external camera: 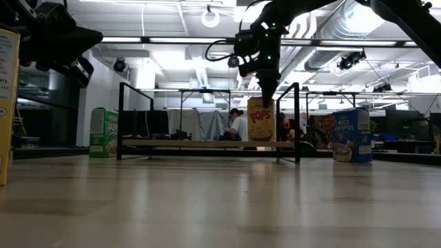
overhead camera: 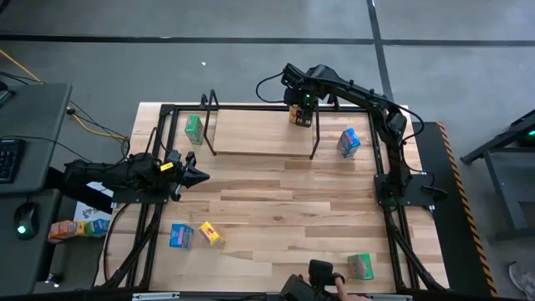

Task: Stack cereal on shelf
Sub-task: Put the top yellow cereal box on the shelf, then put the yellow cereal box on the shelf aligned with the other yellow cereal box

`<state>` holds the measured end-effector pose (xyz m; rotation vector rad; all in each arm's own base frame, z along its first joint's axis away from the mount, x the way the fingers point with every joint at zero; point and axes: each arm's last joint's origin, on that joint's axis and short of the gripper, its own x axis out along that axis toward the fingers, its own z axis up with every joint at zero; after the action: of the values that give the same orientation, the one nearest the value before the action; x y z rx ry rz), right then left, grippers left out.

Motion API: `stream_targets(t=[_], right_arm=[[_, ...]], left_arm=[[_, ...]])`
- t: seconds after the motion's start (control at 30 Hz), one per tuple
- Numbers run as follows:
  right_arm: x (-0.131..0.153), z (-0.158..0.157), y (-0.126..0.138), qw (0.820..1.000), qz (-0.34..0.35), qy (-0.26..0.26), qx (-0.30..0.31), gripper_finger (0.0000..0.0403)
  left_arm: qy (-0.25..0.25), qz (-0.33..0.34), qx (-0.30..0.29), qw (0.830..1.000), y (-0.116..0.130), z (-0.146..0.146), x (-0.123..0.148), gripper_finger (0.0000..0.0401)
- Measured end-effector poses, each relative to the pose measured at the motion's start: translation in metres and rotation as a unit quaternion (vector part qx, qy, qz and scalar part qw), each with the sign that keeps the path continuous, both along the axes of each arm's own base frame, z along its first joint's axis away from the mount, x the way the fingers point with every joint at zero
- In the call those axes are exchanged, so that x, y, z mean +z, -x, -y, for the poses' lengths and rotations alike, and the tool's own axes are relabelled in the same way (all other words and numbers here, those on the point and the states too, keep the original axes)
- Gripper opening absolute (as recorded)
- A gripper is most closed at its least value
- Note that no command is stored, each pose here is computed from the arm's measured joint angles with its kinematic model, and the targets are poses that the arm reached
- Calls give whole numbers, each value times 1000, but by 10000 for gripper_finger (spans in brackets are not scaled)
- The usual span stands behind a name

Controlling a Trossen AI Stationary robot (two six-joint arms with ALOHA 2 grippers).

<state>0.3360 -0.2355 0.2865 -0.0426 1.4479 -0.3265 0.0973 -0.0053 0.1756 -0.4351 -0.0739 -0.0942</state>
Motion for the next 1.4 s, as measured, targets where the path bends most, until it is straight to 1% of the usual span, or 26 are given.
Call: stream_targets(t=[0.13, 0.3, 0.43, 0.57, 0.63, 0.7, 0.73, 0.83, 0.9, 1.0, 1.1, 1.2, 1.3, 1.4], right_arm=[[2, -2, 2, 1000, -11, -6, 1, 234], [16, -2, 4, 1000, -6, -2, 1, 234], [34, -2, 5, 1000, 7, 21, 3, 234], [58, -4, 7, 999, 29, 37, 3, 234], [72, -6, 10, 998, 50, 30, 4, 234], [84, -9, 11, 996, 88, 12, 1, 234], [89, -12, 12, 994, 105, -6, 0, 234], [96, -20, 14, 985, 151, -84, 8, 234], [95, -27, 19, 976, 165, -142, 15, 234], [92, -42, 25, 967, 164, -191, 26, 234], [94, -61, 38, 967, 159, -195, 34, 234], [101, -83, 59, 965, 181, -184, 41, 234], [102, -104, 88, 960, 229, -157, 38, 234], [93, -128, 120, 947, 290, -133, 33, 234]], left_arm=[[0, 0, 0, 1000, 0, 0, 0, 1], [0, 0, 0, 1000, 0, 0, 0, 1], [0, 0, 0, 1000, 0, 0, 0, 1], [0, 0, 0, 1000, 0, 0, 0, 1], [0, 0, 0, 1000, 0, 0, 0, 1], [0, 0, 0, 1000, 0, 0, 0, 1], [0, 0, 0, 1000, 0, 0, 0, 1], [0, 0, 0, 1000, 0, 0, 0, 1], [0, 0, 0, 1000, 0, 0, 0, 1], [0, 0, 0, 1000, 0, 0, 0, 1], [0, 0, 0, 1000, 0, 0, 0, 1], [0, 0, 0, 1000, 0, 0, 0, 1], [0, 0, 0, 1000, 0, 0, 0, 1], [0, 0, 0, 1000, 0, 0, 0, 1]])
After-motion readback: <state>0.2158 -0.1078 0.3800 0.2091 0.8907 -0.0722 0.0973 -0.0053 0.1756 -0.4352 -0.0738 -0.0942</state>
